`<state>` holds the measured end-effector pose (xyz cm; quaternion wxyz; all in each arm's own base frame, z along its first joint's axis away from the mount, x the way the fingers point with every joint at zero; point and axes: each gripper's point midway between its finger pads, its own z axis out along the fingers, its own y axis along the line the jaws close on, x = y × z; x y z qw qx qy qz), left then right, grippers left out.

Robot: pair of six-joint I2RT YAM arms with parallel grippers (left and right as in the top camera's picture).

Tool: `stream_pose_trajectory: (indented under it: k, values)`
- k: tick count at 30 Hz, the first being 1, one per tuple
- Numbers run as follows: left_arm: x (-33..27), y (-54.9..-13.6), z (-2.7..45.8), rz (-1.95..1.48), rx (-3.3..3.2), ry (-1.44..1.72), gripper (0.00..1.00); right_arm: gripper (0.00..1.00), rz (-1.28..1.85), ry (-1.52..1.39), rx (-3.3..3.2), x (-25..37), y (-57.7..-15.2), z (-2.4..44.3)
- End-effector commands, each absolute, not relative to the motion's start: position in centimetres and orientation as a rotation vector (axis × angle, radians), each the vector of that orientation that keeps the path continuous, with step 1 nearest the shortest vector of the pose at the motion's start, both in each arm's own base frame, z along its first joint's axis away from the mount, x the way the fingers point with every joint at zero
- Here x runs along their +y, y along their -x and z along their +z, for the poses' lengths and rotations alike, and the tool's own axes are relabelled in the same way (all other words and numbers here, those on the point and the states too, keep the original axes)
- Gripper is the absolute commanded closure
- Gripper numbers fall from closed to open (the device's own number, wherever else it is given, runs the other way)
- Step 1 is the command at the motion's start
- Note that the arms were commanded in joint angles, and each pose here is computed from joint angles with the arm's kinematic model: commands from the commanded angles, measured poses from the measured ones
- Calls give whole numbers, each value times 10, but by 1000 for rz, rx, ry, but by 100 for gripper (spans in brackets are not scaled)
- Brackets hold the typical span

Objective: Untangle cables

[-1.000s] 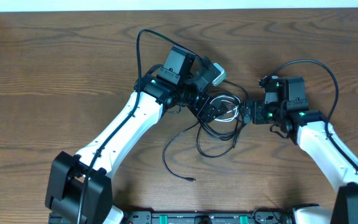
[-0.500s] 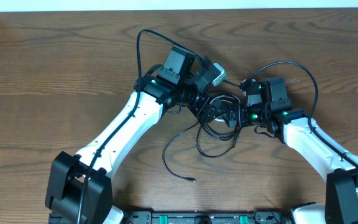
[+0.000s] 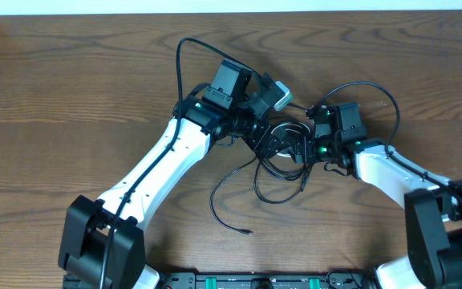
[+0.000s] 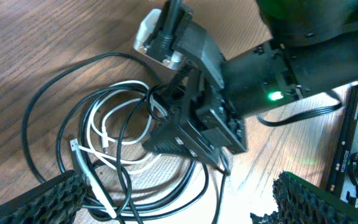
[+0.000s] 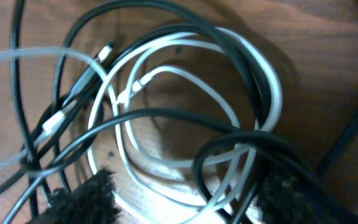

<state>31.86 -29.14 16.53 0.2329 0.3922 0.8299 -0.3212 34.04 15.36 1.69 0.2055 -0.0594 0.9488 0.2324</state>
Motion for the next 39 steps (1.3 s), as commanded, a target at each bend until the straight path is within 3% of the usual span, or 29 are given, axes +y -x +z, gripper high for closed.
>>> stream_pose_trajectory:
  k: [1, 5, 8, 11, 12, 13, 31, 34, 36, 37, 38, 39]
  values:
    - [-291, -324, 169, -860, 2259, -1087, 2, 43, 629, 160, 2623, 154, -346, 16]
    - [-291, -324, 169, -860, 2258, -1087, 2, 53, 607, 129, 2625, 151, -349, 15]
    - [-291, -324, 169, -860, 2258, -1087, 2, 51, 589, 121, 2644, 148, -346, 12]
    - [-291, -324, 169, -860, 2258, -1087, 2, 38, 585, 114, 2670, 146, -341, 9]
    - [-291, -324, 169, -860, 2258, -1087, 2, 16, 583, 112, 2679, 145, -339, 9]
    - [-291, -324, 169, -860, 2258, -1087, 2, 1, 582, 110, 2690, 145, -336, 8]
    - [-291, -324, 169, -860, 2258, -1087, 2, 1, 609, 125, 2578, 147, -339, 57]
    - [-291, -324, 169, -860, 2258, -1087, 2, 11, 596, 127, 2586, 145, -338, 55]
    - [-291, -324, 169, -860, 2258, -1087, 2, 55, 568, 121, 2585, 142, -340, 54]
    - [-291, -324, 169, -860, 2256, -1087, 2, 68, 548, 115, 2586, 140, -341, 54]
    - [-291, -324, 169, -860, 2255, -1087, 2, 74, 533, 110, 2585, 138, -342, 53]
    - [-291, -324, 169, -860, 2254, -1087, 2, 73, 518, 106, 2585, 136, -342, 53]
